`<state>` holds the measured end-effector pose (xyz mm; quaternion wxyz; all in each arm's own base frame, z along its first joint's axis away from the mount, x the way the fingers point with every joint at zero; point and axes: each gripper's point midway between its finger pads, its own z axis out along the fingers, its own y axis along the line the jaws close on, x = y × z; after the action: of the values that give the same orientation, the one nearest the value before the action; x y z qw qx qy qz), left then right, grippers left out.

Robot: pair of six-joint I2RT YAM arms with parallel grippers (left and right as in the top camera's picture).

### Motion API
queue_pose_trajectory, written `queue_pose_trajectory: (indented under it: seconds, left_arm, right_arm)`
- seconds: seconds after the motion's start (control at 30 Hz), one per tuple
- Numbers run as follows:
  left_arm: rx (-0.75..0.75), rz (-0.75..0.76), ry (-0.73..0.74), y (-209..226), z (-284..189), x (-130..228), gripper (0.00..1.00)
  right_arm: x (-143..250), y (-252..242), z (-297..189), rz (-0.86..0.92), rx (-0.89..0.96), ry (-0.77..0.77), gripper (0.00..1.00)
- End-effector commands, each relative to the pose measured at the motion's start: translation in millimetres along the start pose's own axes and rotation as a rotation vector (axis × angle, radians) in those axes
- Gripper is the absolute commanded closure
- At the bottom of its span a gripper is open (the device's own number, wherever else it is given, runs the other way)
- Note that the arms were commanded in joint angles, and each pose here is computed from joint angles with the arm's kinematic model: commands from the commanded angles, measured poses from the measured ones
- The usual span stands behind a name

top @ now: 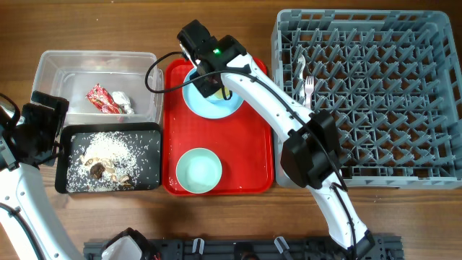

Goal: Sort waste into correct bins and load items into the dishwasher rack
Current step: 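Lower the right gripper into the yellow cup on the blue plate and grasp it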

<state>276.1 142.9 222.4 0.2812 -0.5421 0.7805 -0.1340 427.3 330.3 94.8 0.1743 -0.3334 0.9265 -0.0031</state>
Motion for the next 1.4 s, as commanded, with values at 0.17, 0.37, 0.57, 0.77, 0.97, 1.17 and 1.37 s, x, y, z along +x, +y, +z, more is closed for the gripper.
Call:
queue_pose_trajectory:
  seconds: [0.17, 0.37, 0.57, 0.77, 0.97, 1.17, 1.37]
  left_arm:
    - [0.009, 0.023, -0.014, -3, -4, -4, 0.0]
    - [0.009, 0.023, -0.014, -3, -4, -4, 0.0]
    - [0.009, 0.023, -0.014, -3, -4, -4, 0.0]
    - [0.009, 0.023, -0.014, -3, -4, -4, 0.0]
    - [0.009, 0.023, -0.014, -3, -4, -4, 0.0]
    - [0.009, 0.023, -0.014, -3, -4, -4, 0.0]
    - [0.009, 0.023, -0.014, -3, -4, -4, 0.0]
  right_arm:
    - [2, 3, -3, -0.016, -0.013, 0.011, 0.72]
    - [2, 4, -3, -0.016, -0.014, 0.008, 0.73]
    - [11, 4, 0, -0.021, -0.015, 0.043, 0.75]
    - [18, 5, 9, -0.02, -0.016, 0.063, 0.75]
    - [18, 7, 9, -0.02, -0.023, 0.063, 0.76]
    - [23, 7, 9, -0.023, -0.023, 0.083, 0.73]
    - [23, 7, 9, -0.023, -0.023, 0.086, 0.74]
